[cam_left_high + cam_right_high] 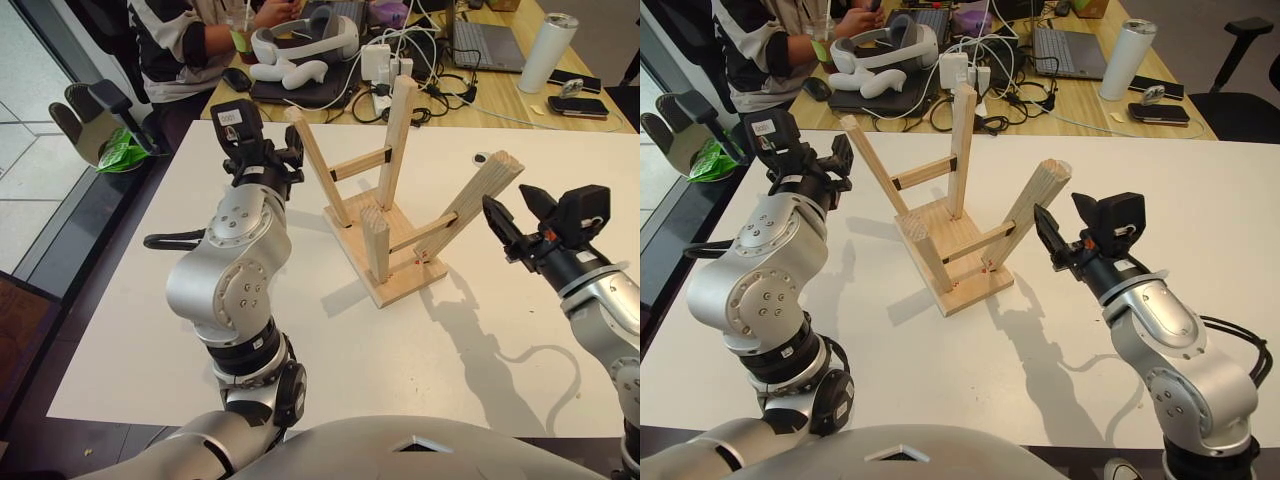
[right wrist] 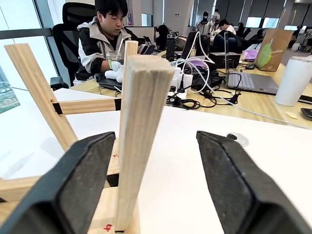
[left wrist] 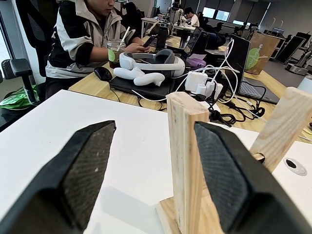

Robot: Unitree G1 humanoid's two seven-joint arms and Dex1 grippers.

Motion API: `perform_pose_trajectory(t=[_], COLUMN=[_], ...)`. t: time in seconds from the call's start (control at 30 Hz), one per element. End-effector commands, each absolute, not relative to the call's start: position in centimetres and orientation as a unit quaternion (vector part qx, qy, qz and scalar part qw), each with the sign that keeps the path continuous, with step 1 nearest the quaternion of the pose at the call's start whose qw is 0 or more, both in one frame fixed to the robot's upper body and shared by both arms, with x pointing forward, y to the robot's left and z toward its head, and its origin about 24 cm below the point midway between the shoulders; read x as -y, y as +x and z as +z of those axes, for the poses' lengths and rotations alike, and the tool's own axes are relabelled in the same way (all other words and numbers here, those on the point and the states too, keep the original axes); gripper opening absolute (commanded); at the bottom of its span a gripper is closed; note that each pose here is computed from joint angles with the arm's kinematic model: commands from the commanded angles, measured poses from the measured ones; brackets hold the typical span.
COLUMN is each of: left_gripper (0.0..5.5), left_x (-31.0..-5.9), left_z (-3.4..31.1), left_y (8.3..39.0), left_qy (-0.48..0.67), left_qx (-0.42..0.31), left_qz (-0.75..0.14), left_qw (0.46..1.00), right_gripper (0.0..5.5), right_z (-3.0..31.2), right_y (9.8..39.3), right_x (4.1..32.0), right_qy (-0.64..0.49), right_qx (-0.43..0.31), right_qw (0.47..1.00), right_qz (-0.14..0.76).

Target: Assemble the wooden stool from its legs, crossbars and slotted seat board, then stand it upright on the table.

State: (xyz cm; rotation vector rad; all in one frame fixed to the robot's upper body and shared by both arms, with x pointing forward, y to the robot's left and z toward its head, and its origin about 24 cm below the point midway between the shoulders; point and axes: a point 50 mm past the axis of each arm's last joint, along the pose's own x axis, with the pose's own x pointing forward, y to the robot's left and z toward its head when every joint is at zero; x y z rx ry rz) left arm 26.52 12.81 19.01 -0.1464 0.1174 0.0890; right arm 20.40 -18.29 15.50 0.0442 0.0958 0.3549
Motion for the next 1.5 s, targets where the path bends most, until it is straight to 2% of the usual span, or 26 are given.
perform_pose_trajectory(t=[0.03,0.07,0.17,0.47,0.53,0.73,0.93,1.2,1.33,1.37,1.5], left_gripper=[3.04,3.04,3.04,3.04,3.04,3.04,3.04,3.04,3.04,3.04,3.04], left_x=[-12.6,-12.6,-12.4,-12.3,-12.3,-12.1,-12.0,-12.0,-12.1,-12.1,-12.2], left_z=[18.8,18.8,18.8,18.9,19.0,18.9,19.0,19.0,19.0,19.0,19.1], left_y=[26.5,26.5,26.5,26.5,26.6,26.7,26.7,26.8,26.8,26.8,26.8], left_qy=[-0.067,-0.067,-0.065,-0.051,-0.048,-0.044,-0.039,-0.033,-0.030,-0.029,-0.028], left_qx=[-0.063,-0.062,-0.062,-0.055,-0.053,-0.055,-0.054,-0.052,-0.051,-0.051,-0.050], left_qz=[0.043,0.042,0.037,0.035,0.035,0.028,0.024,0.019,0.019,0.020,0.023], left_qw=[0.995,0.995,0.995,0.997,0.997,0.997,0.998,0.998,0.998,0.998,0.998], right_gripper=[3.43,3.43,2.93,1.51,1.41,1.25,1.10,1.04,1.04,1.40,2.10], right_z=[15.8,16.0,16.3,14.5,14.1,13.6,12.1,10.5,10.4,10.5,10.6], right_y=[21.1,21.4,22.2,23.6,23.6,23.4,22.8,22.6,22.6,22.7,22.8], right_x=[17.4,17.2,17.6,19.6,19.6,19.3,19.7,21.3,21.2,21.1,21.1], right_qy=[0.085,0.101,0.131,0.335,0.367,0.440,0.515,0.525,0.514,0.515,0.523], right_qx=[-0.056,-0.057,-0.061,-0.146,-0.162,-0.185,-0.212,-0.212,-0.207,-0.203,-0.194], right_qw=[0.970,0.966,0.962,0.924,0.911,0.876,0.830,0.810,0.817,0.817,0.808], right_qz=[0.219,0.229,0.230,0.113,0.096,0.068,-0.018,-0.152,-0.161,-0.162,-0.188])
